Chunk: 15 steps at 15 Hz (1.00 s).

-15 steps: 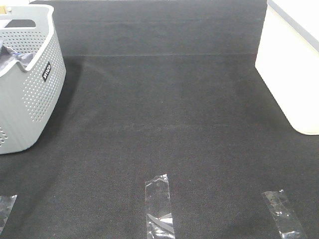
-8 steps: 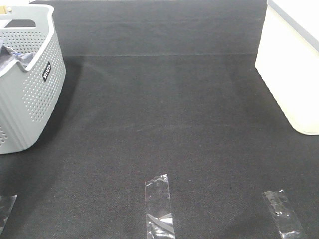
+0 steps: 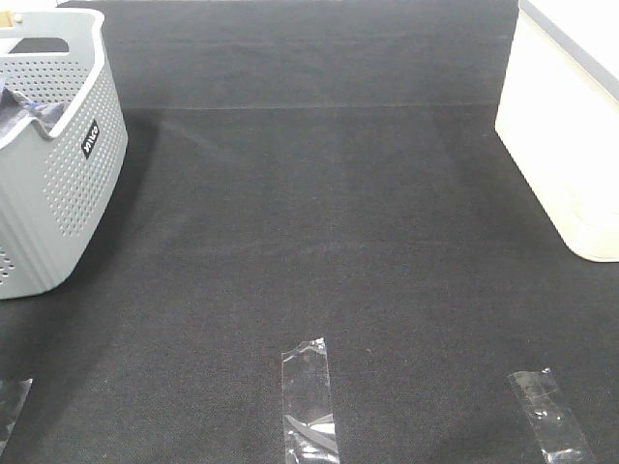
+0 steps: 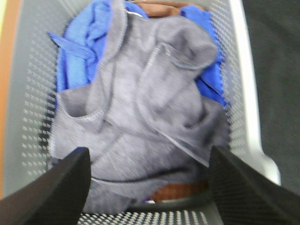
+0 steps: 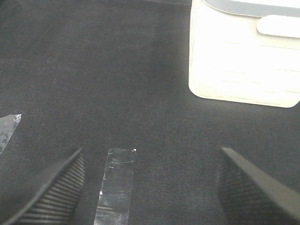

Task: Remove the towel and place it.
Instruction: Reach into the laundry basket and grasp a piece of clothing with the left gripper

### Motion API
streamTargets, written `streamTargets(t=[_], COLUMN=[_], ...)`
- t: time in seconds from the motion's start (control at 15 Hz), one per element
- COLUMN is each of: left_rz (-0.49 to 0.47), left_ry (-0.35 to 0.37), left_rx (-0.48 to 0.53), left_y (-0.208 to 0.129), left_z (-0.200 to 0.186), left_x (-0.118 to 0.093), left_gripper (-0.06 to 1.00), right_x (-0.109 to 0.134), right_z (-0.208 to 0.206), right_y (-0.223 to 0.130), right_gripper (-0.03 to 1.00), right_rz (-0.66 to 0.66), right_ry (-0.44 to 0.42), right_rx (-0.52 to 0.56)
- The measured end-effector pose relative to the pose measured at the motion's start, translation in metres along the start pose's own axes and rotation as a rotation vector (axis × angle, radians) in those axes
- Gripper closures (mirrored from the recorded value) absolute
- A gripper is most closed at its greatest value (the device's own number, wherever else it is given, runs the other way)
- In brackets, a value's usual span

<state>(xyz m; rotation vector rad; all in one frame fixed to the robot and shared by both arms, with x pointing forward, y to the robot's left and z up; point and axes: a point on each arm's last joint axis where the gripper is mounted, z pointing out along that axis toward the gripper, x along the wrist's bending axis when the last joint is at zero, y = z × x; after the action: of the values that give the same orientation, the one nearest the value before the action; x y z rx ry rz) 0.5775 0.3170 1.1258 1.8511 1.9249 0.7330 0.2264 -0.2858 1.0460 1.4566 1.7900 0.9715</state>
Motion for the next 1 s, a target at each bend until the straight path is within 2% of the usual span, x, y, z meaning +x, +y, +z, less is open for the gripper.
streamTargets(t=[0.2,0.47,0.8,1.0], left_rz=[-0.044,-0.052,-0.033,-0.022], left_ry=[0.048,0.076,0.075,0.078], left_rx=[-0.025,-0.022,0.045,0.037], left_y=[0.045,0.076,0.078,0.072], left_z=[0.024,0.083,0.168,0.196], left_x=[0.021,0.032,0.027,0.028], left_gripper=[0.27,0.27,0.27,0.27], right_x=[0.0,0.0,0.0,0.0], right_z=[0.0,0.0,0.0,0.0], right_y=[0.0,0.0,0.0,0.0], right_gripper=[0.24,0.24,0.24,0.24], right_rz=[0.0,0.0,0.0,0.0], right_ry=[0.0,0.0,0.0,0.0], right_rx=[0.0,0.0,0.0,0.0])
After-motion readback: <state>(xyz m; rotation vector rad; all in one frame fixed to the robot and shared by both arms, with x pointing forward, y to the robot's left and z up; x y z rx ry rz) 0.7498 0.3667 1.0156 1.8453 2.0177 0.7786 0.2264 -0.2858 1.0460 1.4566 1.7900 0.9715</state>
